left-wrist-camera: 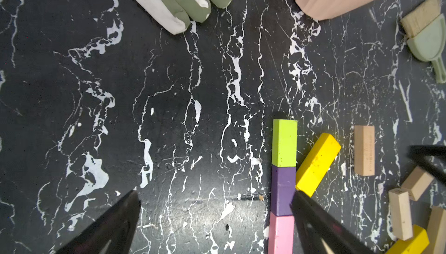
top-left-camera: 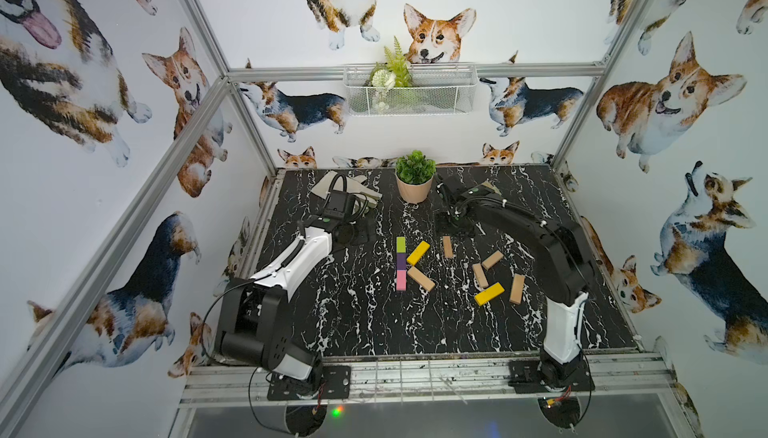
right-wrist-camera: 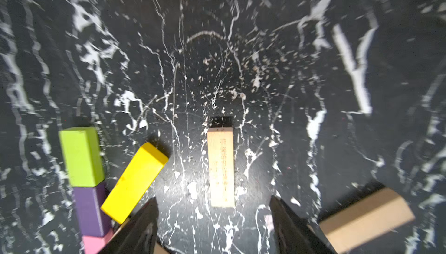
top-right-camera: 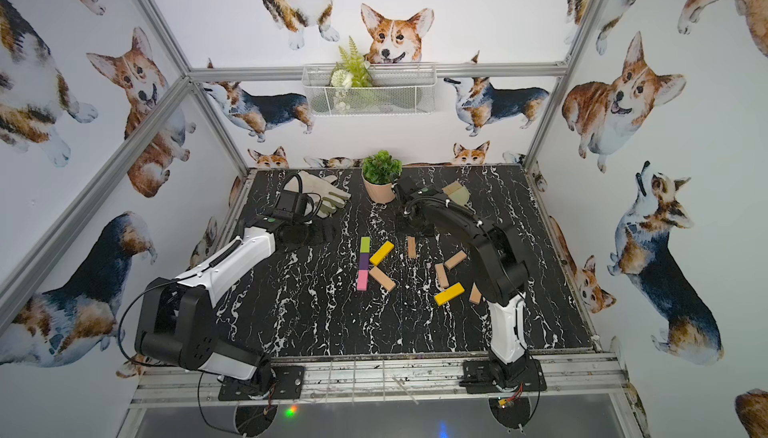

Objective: Assemble the letter k with building blocks
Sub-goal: Pick up the building block from the center of the board.

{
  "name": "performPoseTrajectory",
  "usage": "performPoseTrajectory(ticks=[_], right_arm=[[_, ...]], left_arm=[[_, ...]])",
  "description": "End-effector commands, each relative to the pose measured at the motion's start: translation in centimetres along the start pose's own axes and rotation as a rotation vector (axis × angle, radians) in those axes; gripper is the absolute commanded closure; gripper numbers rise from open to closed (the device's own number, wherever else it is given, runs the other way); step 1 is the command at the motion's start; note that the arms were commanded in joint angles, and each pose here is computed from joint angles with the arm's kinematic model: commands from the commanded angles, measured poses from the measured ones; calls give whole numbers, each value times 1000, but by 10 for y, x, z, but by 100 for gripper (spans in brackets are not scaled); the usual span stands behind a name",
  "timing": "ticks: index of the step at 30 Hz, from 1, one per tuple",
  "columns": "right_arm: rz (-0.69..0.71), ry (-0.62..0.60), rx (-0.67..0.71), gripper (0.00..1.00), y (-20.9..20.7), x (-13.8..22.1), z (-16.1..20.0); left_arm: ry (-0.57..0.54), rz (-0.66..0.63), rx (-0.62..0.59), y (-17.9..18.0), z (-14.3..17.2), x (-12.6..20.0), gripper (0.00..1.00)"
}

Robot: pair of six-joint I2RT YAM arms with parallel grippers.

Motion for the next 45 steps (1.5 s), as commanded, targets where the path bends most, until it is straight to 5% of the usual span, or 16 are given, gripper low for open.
performPoseTrajectory(ticks=[1, 11, 19, 27, 45], right_arm=[[60, -174, -154, 24, -36, 39, -11], [243, -325, -564, 29, -198, 93, 34], [290, -380, -677, 29, -247, 121, 65], [267, -342, -676, 29, -245, 113, 70], [241, -337, -684, 29, -243, 110, 74]], left_arm=[[-23, -35, -56, -28, 8, 3, 0], [39, -35, -311, -183, 66, -24, 6], [128, -8, -424, -265, 114, -57, 14], [212, 0, -457, -302, 145, -84, 17], [286, -87, -447, -306, 165, -117, 20]])
Point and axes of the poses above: each gripper's point midway between its finger pads, its own x axis back along the fingers, its own y axis along the line the jaws close on, z = x × y, the point moved 5 cm from there along x, back along the fingers
